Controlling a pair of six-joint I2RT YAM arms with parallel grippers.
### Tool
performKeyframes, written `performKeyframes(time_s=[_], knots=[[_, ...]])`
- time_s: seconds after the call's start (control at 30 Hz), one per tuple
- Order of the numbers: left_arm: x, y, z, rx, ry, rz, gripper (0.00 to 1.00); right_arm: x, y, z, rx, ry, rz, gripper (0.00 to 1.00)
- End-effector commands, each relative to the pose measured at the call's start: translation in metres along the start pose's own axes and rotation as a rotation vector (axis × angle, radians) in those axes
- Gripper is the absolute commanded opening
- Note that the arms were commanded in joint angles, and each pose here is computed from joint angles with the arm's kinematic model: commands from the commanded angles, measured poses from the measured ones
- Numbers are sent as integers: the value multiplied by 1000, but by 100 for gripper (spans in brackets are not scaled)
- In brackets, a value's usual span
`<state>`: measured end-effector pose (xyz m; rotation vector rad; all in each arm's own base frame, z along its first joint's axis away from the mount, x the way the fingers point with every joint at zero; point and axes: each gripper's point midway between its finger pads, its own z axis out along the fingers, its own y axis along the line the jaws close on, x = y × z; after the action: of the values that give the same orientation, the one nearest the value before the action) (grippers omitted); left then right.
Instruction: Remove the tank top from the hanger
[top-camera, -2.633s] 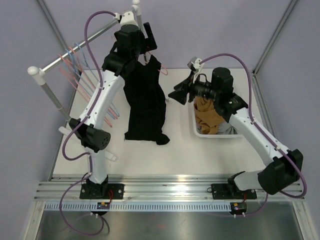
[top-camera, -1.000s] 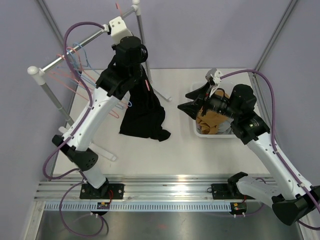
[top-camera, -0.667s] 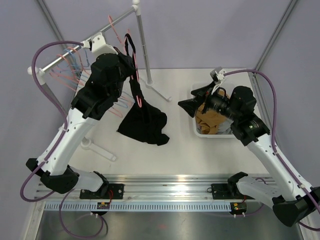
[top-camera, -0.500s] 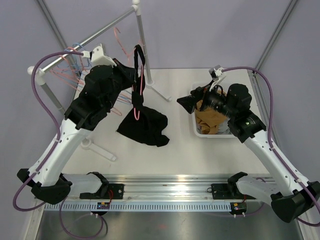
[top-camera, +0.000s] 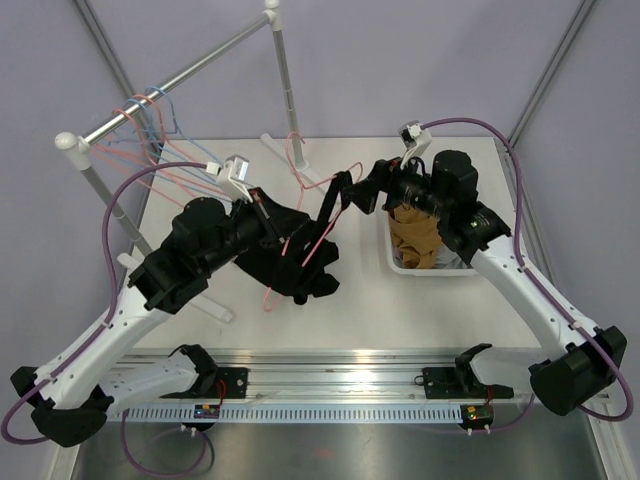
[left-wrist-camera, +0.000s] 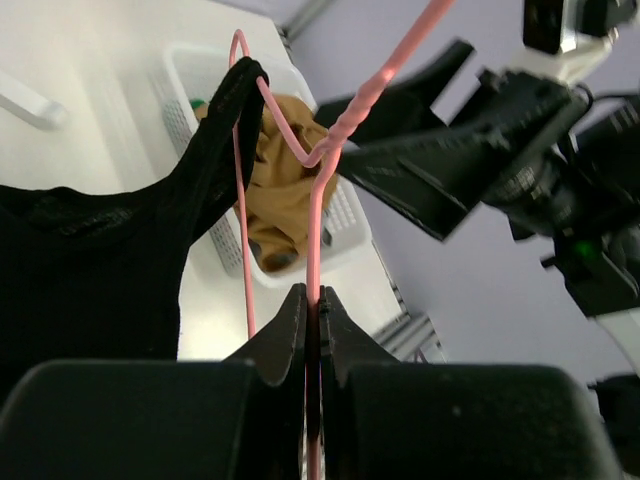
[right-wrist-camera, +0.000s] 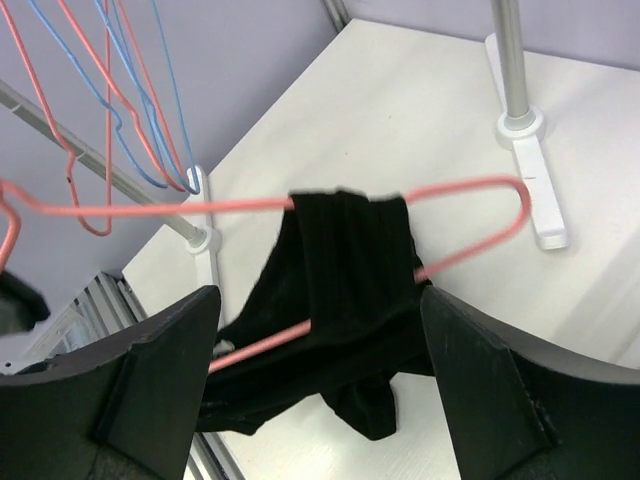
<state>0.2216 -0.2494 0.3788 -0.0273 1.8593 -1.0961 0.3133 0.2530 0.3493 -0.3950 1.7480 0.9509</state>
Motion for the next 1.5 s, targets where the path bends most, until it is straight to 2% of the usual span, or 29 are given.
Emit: performKeyframes(time_s=[0.0, 0.13, 0.17, 0.23, 0.27, 0.3, 0.37, 0.43, 0.6, 0.73, 0.87, 0.97, 1.17, 1.3, 1.47], knots=[[-6, -41, -16, 194, -38, -61, 0, -5, 17, 9, -57, 8, -66, 88], [5, -45, -22, 219, -17, -72, 0, 6, 11, 23, -40, 50, -107, 75], [7, -45, -23, 223, -15, -74, 0, 7, 10, 24, -39, 52, -113, 63], [11, -42, -24, 216, -10, -76, 0, 9, 3, 28, -9, 54, -128, 48], [12, -37, -23, 195, -13, -77, 0, 10, 0, 28, 2, 57, -134, 29], [11, -34, -24, 183, -19, -75, 0, 11, -2, 28, 14, 59, -139, 22], [10, -26, -26, 143, -31, -64, 0, 9, -7, 26, 37, 48, -153, 17], [7, -23, -29, 122, -40, -53, 0, 7, -12, 23, 71, 32, -163, 0], [10, -14, -44, 89, -19, -2, 0, -5, -35, 16, 214, -6, -203, 0], [20, -9, -58, 81, 39, 52, 0, -22, -69, 16, 400, -44, -220, 0], [30, -18, -76, 159, 89, 79, 0, -37, -89, 29, 452, -33, -220, 0], [30, -25, -88, 206, 86, 84, 0, -33, -110, 39, 464, 1, -174, 0], [8, -44, -104, 291, -4, 118, 0, -28, -74, 43, 272, 22, -132, 0], [-19, -68, -105, 352, -84, 164, 0, -37, -39, 23, 153, -8, -110, 0], [-71, -117, -104, 483, -279, 267, 0, -41, 3, -7, 13, -28, -84, 0]])
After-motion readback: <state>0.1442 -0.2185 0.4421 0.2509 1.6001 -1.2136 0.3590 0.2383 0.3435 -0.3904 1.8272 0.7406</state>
